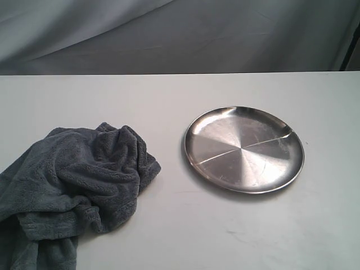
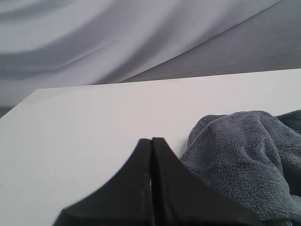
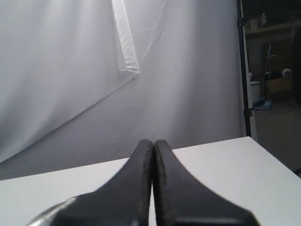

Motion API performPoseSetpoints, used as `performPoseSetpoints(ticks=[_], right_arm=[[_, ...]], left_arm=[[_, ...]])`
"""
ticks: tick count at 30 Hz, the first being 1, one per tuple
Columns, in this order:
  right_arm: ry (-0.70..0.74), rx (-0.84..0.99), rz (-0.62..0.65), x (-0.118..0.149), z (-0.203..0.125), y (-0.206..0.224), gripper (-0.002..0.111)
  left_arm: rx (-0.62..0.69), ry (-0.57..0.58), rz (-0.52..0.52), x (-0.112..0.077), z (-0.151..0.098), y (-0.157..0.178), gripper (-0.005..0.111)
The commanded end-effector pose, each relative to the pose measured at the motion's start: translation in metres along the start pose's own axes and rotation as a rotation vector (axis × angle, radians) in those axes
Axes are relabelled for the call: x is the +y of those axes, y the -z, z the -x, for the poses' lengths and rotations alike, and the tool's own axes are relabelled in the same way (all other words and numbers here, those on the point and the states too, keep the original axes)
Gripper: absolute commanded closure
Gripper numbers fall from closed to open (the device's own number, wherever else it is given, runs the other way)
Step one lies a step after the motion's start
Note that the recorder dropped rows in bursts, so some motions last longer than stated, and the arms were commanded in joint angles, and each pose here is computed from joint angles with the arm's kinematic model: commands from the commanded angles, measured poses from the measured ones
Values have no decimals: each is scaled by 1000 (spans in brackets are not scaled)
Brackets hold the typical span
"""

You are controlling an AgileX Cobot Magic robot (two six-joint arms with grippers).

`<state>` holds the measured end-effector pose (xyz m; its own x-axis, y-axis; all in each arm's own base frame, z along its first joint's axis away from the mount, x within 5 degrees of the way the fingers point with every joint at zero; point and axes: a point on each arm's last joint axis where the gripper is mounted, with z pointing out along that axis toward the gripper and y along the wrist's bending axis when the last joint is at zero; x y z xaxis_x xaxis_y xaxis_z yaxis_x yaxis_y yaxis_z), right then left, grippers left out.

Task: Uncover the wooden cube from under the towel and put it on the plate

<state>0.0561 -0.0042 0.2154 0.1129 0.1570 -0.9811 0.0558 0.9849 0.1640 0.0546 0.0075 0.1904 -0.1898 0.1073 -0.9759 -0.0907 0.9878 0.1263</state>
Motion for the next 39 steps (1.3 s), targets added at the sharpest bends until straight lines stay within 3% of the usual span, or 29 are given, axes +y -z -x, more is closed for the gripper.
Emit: performPoseSetpoints(ticks=[1,6,12,22,29,39], right_arm=[[-10,-22,-6,0,1,0,108],[-17,185,-22,-2,-18,2,108],[-252,58,-9,0,-6,0,108],[-267,141,59,15,32,9,108],[-202,180,95,22,53,15,108],[80,469,169,35,86,-17,108]], left_arm=[[-1,10,-6,-1,-1,0,107],[-1,10,-6,-1,-1,0,107],[-1,10,-6,-1,-1,0,107],[-1,10,-6,-1,-1,0,107],[-1,10,-6,-1,-1,0,107],[-1,10,-6,-1,-1,0,107]])
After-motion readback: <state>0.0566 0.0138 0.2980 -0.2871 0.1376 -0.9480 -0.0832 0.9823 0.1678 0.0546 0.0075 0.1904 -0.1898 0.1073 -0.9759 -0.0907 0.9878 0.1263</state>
